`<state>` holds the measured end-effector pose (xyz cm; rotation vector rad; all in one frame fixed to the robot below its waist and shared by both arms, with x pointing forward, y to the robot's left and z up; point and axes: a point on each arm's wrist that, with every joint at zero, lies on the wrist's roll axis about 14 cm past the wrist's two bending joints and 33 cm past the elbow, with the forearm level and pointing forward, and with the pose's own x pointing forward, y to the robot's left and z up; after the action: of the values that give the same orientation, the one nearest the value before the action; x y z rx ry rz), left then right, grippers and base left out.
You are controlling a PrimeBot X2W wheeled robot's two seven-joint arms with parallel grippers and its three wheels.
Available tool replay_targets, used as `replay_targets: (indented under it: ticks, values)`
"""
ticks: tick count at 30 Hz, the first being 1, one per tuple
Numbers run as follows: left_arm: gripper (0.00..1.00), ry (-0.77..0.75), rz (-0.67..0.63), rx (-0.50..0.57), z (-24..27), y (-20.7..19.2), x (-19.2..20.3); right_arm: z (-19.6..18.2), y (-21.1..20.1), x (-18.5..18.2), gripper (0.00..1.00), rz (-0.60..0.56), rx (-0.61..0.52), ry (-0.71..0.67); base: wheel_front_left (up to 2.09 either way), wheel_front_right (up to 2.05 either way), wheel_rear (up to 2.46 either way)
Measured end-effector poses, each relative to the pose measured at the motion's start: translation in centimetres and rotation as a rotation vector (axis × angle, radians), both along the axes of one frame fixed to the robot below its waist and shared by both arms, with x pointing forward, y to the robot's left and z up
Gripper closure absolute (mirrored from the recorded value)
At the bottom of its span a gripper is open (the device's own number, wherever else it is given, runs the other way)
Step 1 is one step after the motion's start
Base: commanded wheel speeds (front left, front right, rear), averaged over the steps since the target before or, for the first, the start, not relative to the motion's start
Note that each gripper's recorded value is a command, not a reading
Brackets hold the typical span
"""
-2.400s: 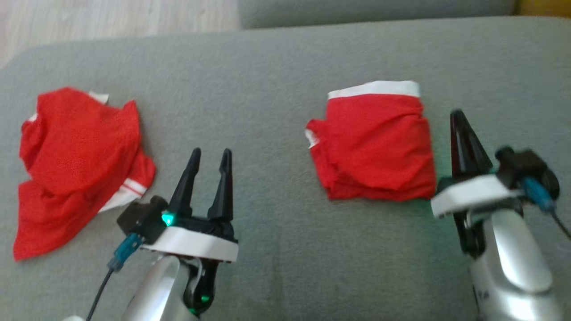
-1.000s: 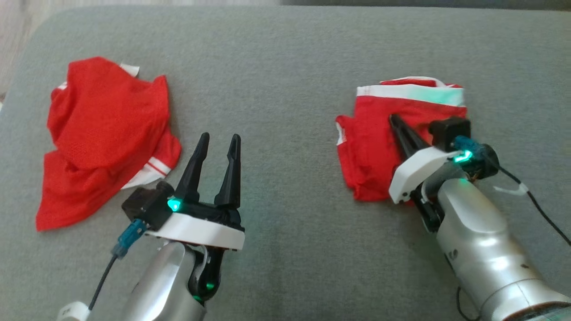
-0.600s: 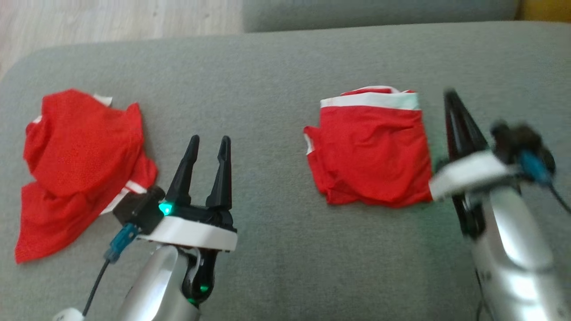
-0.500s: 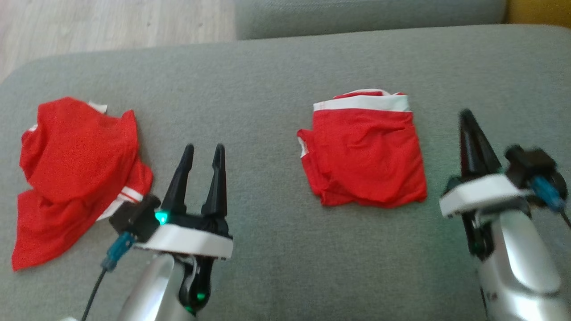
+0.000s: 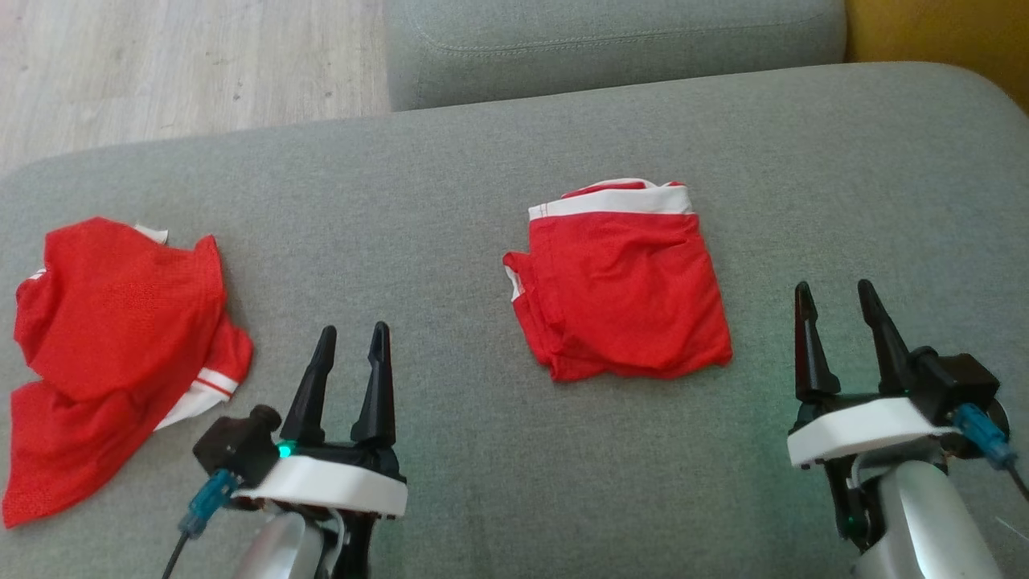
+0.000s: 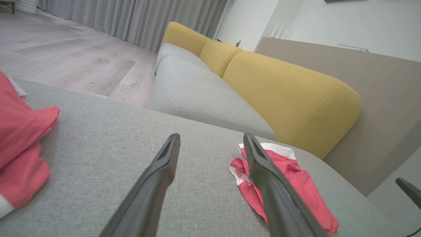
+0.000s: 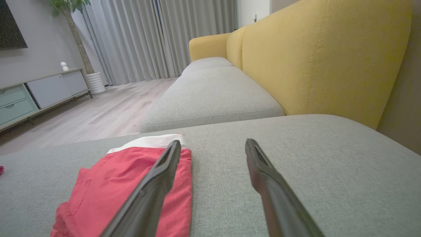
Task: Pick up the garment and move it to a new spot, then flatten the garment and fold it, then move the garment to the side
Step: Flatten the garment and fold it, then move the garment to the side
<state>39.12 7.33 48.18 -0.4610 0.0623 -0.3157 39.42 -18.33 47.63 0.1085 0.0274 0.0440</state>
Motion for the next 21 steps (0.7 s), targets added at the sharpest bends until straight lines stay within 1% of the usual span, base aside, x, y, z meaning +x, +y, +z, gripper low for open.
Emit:
replay_targets:
  ticks: [12,17,21]
  values:
    - [0.0,0.009,0.007,0.009,-0.4,0.3,0.1,0.1,0.6,0.6,0.0,0.015,0.007,-0.006,0.0,0.0,0.0]
    - [0.0,0.028,0.02,0.011,-1.1,0.8,0.3,-1.3,1.3,1.8,0.0,0.039,-0.018,0.037,0.0,0.0,0.0]
    - [0.0,0.021,0.025,0.013,-1.0,1.0,1.1,-2.3,2.1,3.7,0.0,0.063,-0.021,0.078,0.0,0.0,0.0]
